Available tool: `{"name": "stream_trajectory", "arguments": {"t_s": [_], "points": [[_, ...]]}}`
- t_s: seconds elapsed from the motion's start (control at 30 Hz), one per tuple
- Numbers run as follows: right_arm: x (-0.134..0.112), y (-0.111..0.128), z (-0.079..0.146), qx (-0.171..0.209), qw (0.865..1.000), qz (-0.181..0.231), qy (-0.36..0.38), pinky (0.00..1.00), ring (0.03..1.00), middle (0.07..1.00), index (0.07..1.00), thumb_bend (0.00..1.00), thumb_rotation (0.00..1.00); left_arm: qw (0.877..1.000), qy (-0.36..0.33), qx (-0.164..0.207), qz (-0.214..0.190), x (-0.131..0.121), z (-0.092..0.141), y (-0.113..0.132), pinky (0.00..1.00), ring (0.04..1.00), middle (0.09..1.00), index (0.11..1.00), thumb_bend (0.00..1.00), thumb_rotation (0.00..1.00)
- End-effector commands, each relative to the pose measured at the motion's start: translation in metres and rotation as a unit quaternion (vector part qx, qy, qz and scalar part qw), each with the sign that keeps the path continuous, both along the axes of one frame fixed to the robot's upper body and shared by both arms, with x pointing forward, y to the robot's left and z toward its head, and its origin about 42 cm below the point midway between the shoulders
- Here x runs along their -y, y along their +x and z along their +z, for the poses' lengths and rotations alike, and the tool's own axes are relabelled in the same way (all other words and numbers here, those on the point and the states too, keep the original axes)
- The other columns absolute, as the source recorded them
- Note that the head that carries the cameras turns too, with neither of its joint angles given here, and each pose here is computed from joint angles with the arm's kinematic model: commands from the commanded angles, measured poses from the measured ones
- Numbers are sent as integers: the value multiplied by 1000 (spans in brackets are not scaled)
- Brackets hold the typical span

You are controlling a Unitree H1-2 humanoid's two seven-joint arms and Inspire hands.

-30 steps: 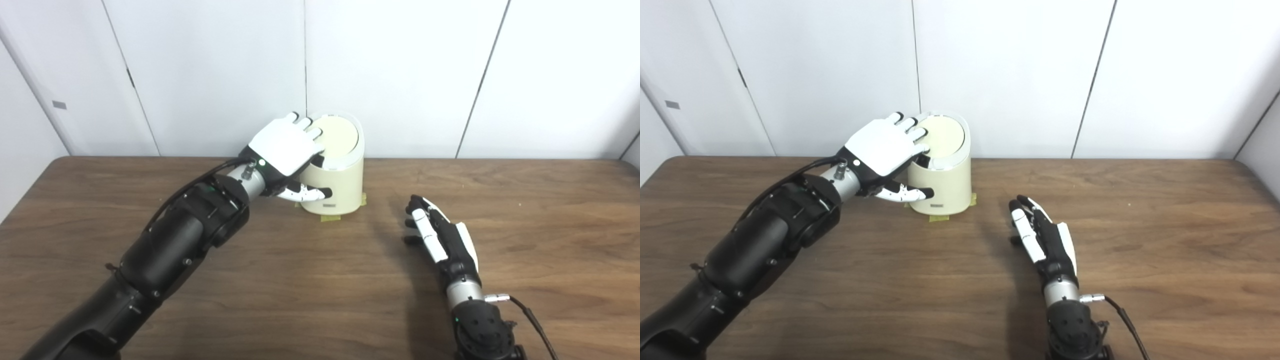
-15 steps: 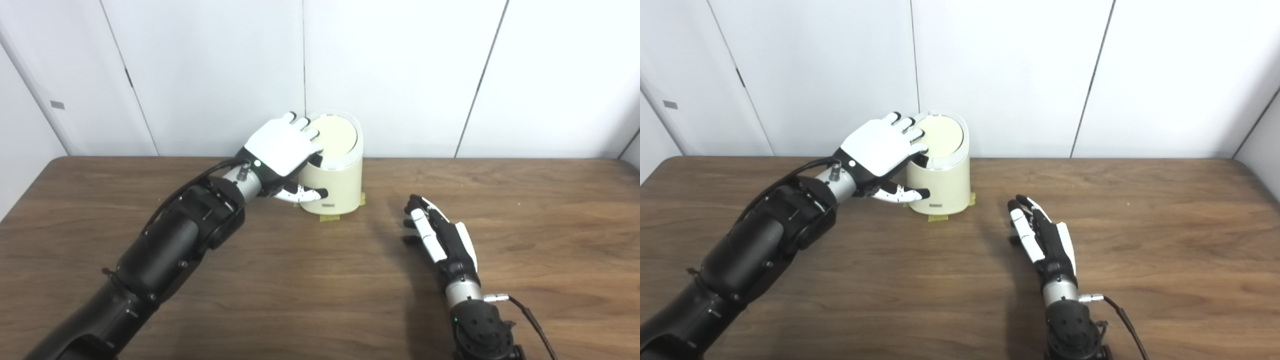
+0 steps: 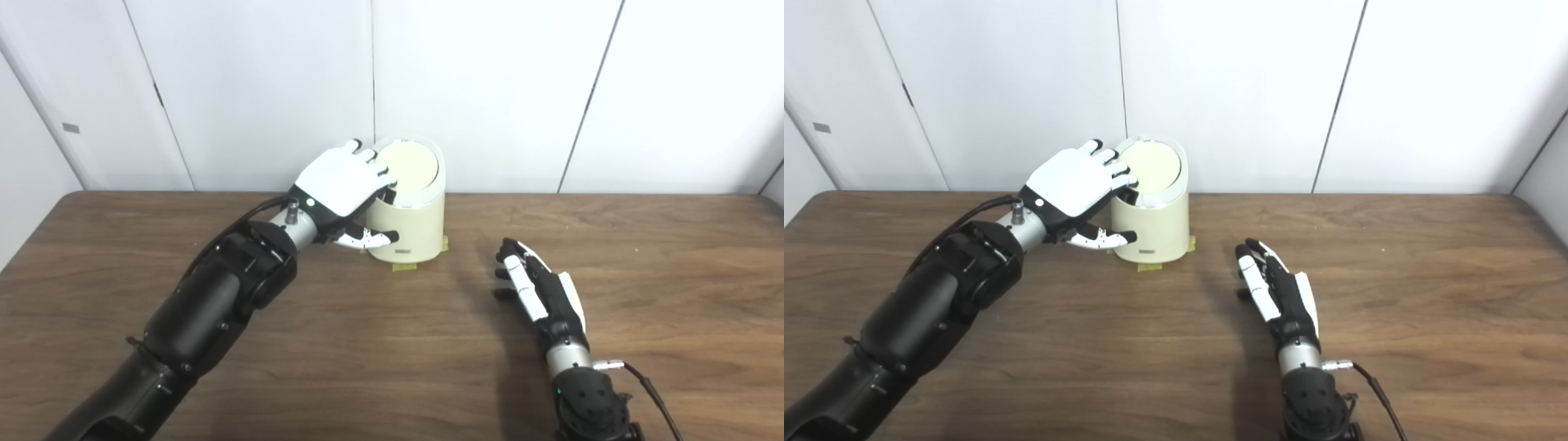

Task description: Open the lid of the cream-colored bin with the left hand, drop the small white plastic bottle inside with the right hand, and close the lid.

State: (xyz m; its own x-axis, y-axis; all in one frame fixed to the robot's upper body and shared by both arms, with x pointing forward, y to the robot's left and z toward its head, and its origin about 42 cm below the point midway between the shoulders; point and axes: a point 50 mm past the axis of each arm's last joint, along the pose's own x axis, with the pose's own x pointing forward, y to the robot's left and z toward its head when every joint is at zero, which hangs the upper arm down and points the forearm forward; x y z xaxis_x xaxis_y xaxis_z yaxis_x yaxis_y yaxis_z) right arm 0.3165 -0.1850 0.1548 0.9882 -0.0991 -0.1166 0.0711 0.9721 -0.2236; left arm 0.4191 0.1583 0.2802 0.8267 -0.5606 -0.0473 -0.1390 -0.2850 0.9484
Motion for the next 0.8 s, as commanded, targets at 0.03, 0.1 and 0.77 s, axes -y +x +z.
{"name": "stream_trajectory", "arguments": {"t_s": [0.03, 0.1, 0.77], "points": [[-2, 6, 10, 16, 1000, 2, -5, 647, 780, 819, 864, 369, 870, 1000, -6, 3, -15, 8, 9, 2, 1000, 947, 902, 877, 459, 699], [-2, 7, 10, 15, 1000, 4, -3, 646, 778, 816, 866, 363, 872, 1000, -6, 8, -15, 7, 9, 2, 1000, 942, 899, 877, 461, 690], [-3, 7, 5, 5, 1000, 14, -12, 651, 771, 794, 849, 370, 818, 998, -36, 53, -22, 13, 33, 2, 1000, 926, 888, 875, 441, 666]]}}
